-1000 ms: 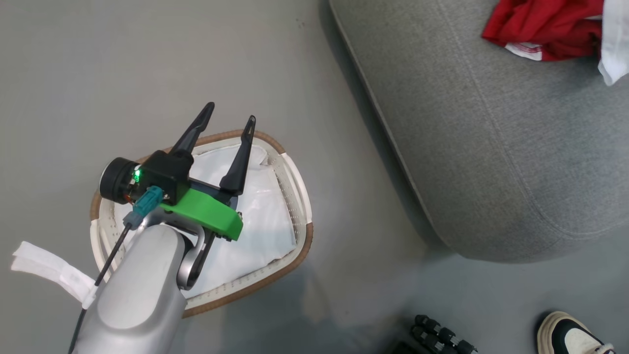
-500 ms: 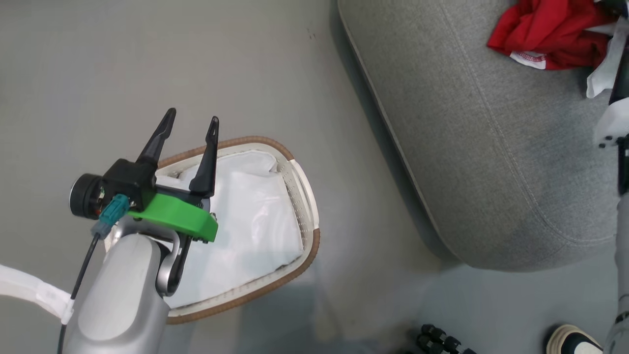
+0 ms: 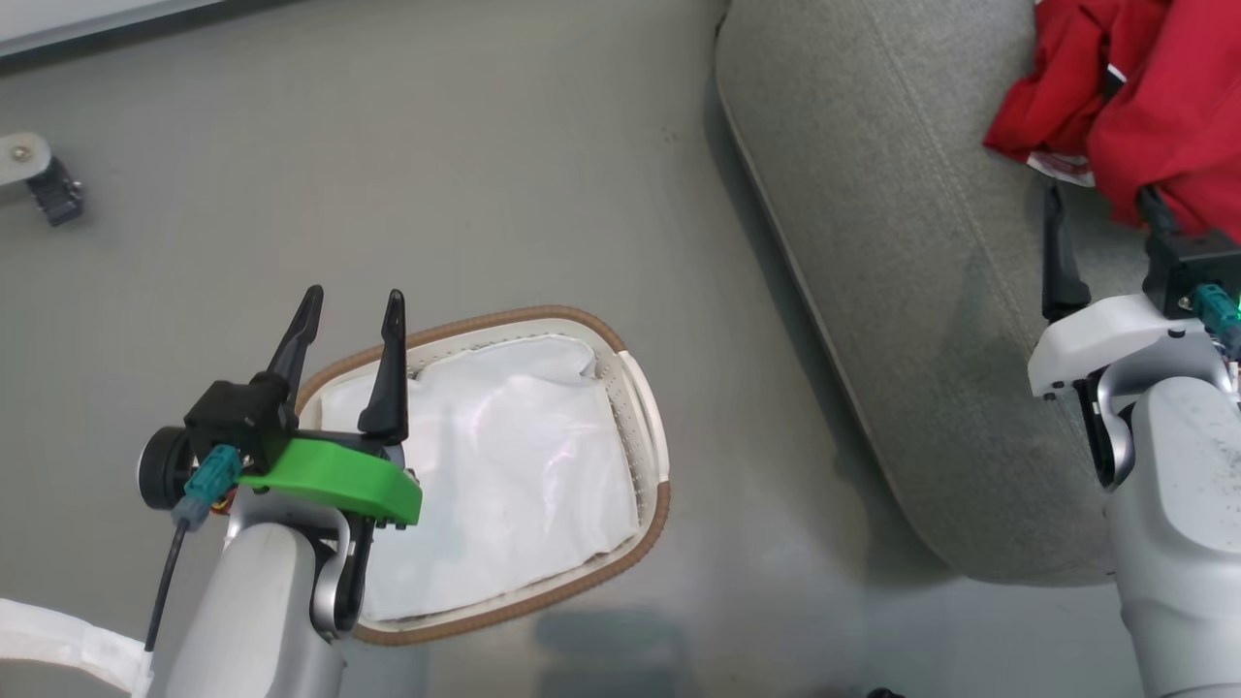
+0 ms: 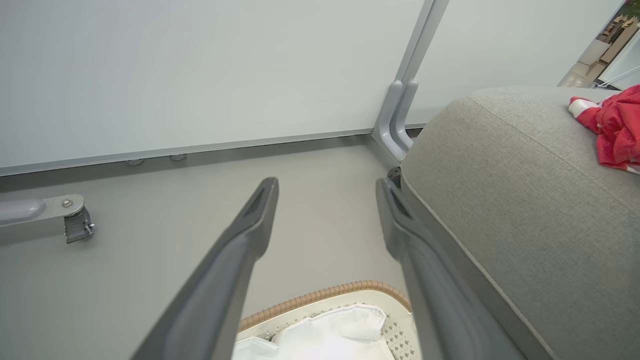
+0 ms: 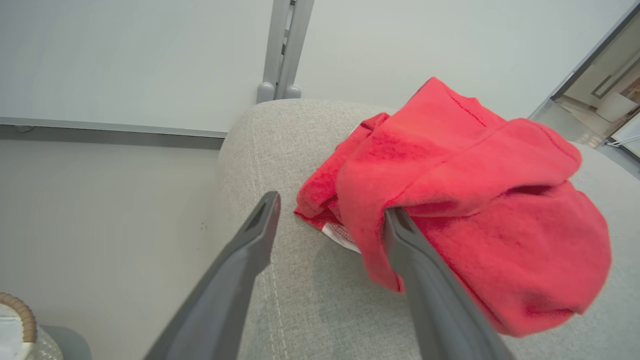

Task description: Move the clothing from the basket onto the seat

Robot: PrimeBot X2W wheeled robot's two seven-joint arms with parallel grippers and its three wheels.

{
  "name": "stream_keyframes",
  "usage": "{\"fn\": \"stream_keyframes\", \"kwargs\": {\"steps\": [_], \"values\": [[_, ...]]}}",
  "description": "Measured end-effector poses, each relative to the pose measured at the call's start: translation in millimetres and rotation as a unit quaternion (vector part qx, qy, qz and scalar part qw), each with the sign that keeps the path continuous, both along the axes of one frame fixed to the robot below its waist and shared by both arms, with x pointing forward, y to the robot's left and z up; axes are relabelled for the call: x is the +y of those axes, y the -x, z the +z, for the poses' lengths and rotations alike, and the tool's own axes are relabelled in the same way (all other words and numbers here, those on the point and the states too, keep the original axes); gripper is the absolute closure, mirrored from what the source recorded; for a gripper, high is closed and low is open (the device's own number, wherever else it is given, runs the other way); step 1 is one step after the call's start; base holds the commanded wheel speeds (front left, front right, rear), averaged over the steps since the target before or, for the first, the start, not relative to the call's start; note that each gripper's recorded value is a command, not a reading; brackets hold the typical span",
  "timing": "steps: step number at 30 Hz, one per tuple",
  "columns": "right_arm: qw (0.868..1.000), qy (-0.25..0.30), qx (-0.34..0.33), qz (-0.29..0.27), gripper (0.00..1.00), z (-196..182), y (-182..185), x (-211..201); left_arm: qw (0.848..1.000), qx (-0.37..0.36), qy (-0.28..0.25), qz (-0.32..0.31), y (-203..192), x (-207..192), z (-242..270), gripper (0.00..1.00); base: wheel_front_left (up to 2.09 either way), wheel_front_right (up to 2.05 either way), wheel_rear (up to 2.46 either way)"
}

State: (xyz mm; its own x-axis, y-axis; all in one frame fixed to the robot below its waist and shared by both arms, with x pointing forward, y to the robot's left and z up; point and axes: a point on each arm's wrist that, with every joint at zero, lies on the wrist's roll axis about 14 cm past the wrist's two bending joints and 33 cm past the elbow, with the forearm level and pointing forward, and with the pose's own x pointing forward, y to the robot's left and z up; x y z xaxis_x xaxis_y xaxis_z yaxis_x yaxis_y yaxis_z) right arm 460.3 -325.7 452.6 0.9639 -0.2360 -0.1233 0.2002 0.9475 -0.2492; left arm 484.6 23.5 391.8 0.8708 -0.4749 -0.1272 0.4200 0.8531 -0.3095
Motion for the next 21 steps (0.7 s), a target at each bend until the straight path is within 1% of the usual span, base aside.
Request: {"fn": "stream_keyframes", "kwargs": {"steps": [7, 10, 15, 21], "values": [[0.998, -0.021, -0.039, 0.039, 0.00, 16.9, -12.1, 36.1, 0.999, -0.005, -0.004, 0.038, 9.1, 25.4, 11.8, 0.00, 0.00, 0.00, 0.00], [0.997, -0.030, -0.050, 0.040, 0.00, 22.3, -10.3, 40.8, 0.999, -0.006, -0.007, 0.048, 15.5, 33.0, 16.1, 0.00, 0.00, 0.00, 0.00], [0.998, -0.045, -0.039, 0.014, 0.00, 13.0, 14.4, 33.7, 0.997, -0.011, -0.008, 0.071, 28.0, 47.6, 26.8, 0.00, 0.00, 0.00, 0.00], [0.998, -0.058, -0.029, 0.008, 0.00, 5.5, 39.2, 37.8, 0.994, -0.020, -0.023, 0.102, 39.8, 70.9, 35.4, 0.00, 0.00, 0.00, 0.00]]}}
